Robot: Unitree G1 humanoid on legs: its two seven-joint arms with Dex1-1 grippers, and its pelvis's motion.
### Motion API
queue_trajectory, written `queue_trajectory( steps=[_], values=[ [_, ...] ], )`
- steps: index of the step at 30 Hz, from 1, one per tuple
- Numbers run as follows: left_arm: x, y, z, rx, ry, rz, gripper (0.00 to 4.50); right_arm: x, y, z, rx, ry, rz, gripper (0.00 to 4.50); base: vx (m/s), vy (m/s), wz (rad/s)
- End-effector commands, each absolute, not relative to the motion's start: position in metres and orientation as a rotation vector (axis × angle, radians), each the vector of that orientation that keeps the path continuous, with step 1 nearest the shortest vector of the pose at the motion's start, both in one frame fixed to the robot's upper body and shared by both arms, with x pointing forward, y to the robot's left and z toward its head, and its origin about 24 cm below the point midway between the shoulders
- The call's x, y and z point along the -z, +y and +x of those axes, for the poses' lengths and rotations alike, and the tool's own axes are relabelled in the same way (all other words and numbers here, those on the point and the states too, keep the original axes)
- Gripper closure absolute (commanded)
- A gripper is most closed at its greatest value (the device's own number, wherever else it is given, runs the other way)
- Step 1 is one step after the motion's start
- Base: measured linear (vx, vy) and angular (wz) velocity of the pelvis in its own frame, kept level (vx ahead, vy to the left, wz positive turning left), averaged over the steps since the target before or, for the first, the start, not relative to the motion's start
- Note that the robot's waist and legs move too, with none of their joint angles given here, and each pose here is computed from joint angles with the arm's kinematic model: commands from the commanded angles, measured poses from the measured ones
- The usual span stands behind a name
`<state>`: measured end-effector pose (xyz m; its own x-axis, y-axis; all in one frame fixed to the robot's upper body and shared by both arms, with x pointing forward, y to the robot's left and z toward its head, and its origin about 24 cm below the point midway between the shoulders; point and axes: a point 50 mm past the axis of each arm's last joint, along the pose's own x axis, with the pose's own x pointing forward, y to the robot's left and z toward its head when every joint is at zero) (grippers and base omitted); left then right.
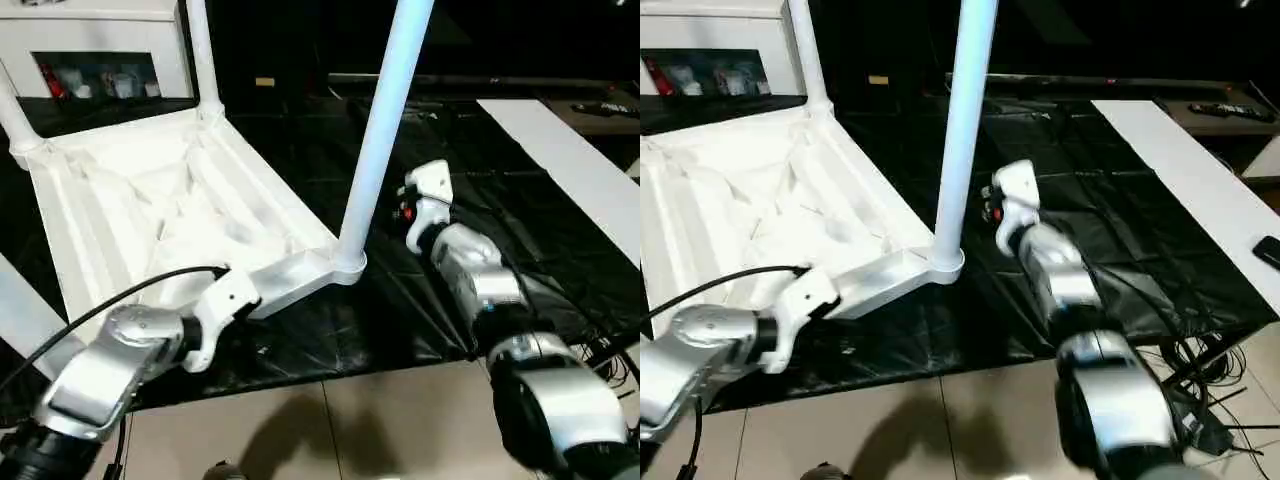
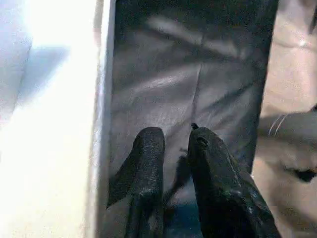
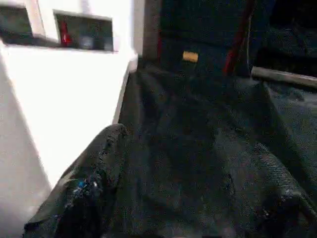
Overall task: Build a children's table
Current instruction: Rotate leg to tighten
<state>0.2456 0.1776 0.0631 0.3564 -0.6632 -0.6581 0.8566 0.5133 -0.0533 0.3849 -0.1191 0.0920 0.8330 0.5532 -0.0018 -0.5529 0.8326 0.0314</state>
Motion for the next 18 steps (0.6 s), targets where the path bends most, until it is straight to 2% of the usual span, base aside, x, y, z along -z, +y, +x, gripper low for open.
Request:
queue_trajectory(
  steps=[1,10,18],
  values=[
    [-0.065,0.18,0.242,1.0,0.692,0.345,3.45,-0.095,-0.121,0.385,-0.63,-0.016,0.067,1.38,0.0,0.0,0.0],
    [-0.077,0.2,0.244,0.888,0.641,0.364,3.45,-0.076,-0.107,0.358,-1.084,0.017,0.122,1.38,0.0,0.0,0.0],
    [-0.085,0.215,0.254,0.779,0.577,0.384,3.45,-0.064,-0.101,0.345,-1.222,0.042,0.138,1.38,0.0,0.0,0.0]
  ],
)
